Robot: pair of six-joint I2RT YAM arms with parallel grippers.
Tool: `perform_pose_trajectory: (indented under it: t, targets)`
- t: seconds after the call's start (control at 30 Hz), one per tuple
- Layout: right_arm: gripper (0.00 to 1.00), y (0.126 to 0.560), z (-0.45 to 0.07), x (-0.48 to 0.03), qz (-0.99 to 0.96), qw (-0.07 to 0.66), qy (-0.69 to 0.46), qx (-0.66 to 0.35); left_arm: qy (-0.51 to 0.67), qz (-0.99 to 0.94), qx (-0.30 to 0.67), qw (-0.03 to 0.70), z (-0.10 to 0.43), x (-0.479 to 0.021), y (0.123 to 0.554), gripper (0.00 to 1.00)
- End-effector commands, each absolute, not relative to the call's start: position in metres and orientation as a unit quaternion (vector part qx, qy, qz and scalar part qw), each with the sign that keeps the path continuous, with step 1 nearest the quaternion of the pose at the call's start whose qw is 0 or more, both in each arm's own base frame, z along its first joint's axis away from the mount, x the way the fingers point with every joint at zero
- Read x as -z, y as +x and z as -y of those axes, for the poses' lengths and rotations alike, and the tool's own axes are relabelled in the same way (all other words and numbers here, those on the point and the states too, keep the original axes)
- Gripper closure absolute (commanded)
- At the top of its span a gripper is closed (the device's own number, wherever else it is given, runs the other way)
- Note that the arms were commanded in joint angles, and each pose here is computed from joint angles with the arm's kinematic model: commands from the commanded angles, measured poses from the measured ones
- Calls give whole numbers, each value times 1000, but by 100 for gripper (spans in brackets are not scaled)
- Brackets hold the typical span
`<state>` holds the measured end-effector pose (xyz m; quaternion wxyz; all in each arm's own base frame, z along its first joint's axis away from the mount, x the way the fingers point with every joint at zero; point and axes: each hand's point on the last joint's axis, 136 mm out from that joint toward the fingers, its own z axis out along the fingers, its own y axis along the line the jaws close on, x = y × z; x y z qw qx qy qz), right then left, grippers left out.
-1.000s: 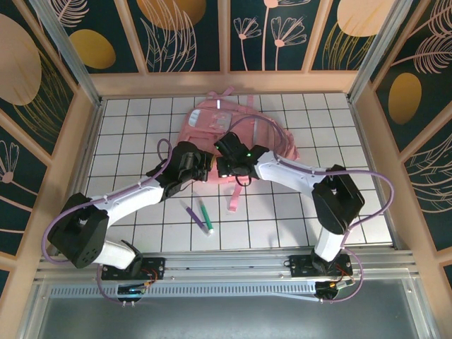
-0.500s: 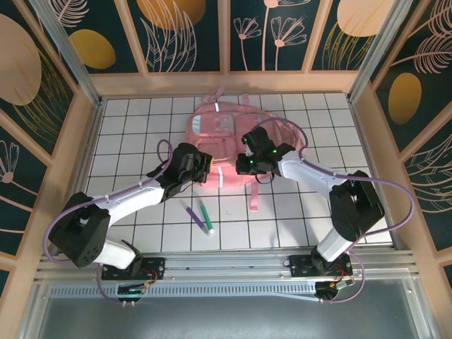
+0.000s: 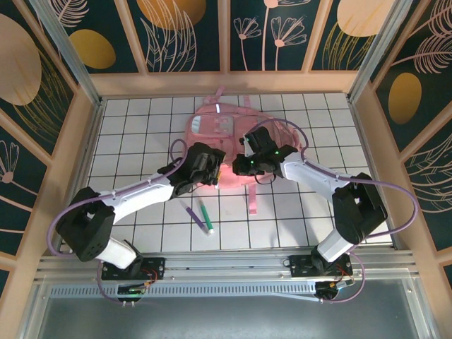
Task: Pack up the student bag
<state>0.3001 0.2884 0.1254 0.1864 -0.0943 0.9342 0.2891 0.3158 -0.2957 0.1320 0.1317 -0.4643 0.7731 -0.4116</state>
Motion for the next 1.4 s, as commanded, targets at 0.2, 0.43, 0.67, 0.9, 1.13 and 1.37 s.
perform_pose_trajectory:
  t: [0.2,0.43,0.67,0.9,1.13,1.37]
  targets:
    - [100,290,-309,-161,-902,217,-128,-350,-542,-741,376,129,290,-107,317,44]
    - [100,278,-317,-160,-901,211,-138,-353,-555,-727,373,158,280,-119,332,56]
    - [100,271,-324,-164,-897,211,-148,-358,-573,-717,357,174,264,-108,340,50]
    - [100,265,-334,-166,-895,208,-158,-361,-578,-703,358,209,246,-121,352,53]
    - [100,261,-343,-169,-894,206,-166,-362,-590,-708,338,190,243,-99,346,92]
    - [100,272,-312,-132,-935,201,-121,-266,-591,-709,306,235,210,-109,346,100]
